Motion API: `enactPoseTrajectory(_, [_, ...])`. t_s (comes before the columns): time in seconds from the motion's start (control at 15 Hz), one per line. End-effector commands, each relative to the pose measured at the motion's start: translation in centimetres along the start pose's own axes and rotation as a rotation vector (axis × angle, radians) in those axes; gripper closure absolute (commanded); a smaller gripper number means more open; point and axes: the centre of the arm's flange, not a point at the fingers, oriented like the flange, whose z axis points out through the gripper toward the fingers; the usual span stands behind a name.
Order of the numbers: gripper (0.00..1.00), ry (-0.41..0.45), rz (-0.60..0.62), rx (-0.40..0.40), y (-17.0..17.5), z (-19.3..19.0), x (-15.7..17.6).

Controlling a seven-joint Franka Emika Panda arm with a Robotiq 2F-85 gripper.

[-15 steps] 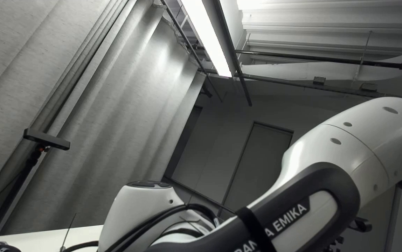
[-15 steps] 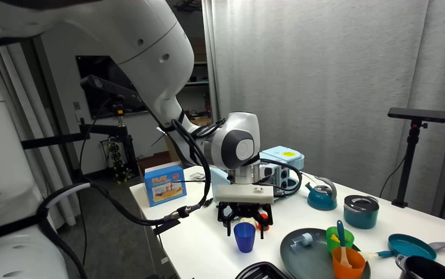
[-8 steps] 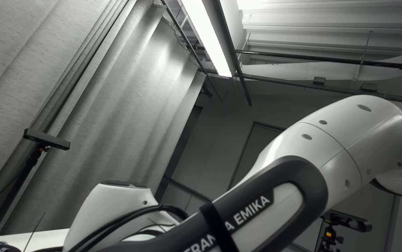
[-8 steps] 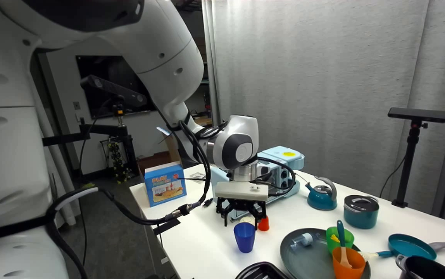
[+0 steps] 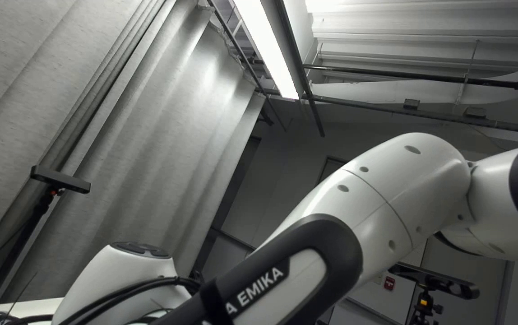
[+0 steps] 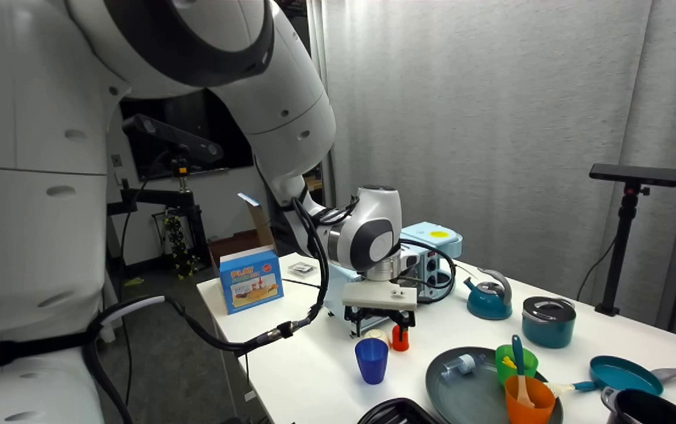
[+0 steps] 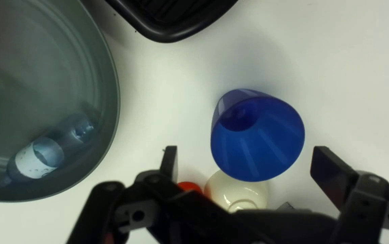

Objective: Put the blue cup on the grey tray

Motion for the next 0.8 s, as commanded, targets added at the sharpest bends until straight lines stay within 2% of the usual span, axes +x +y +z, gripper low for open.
enactPoseTrajectory(0.0, [0.00, 0.038, 0.030, -0.001, 1.3, 1.6, 1.4])
enactPoseTrajectory(0.73, [0.00, 0.016, 0.089, 0.014, 3.6, 3.9, 0.5])
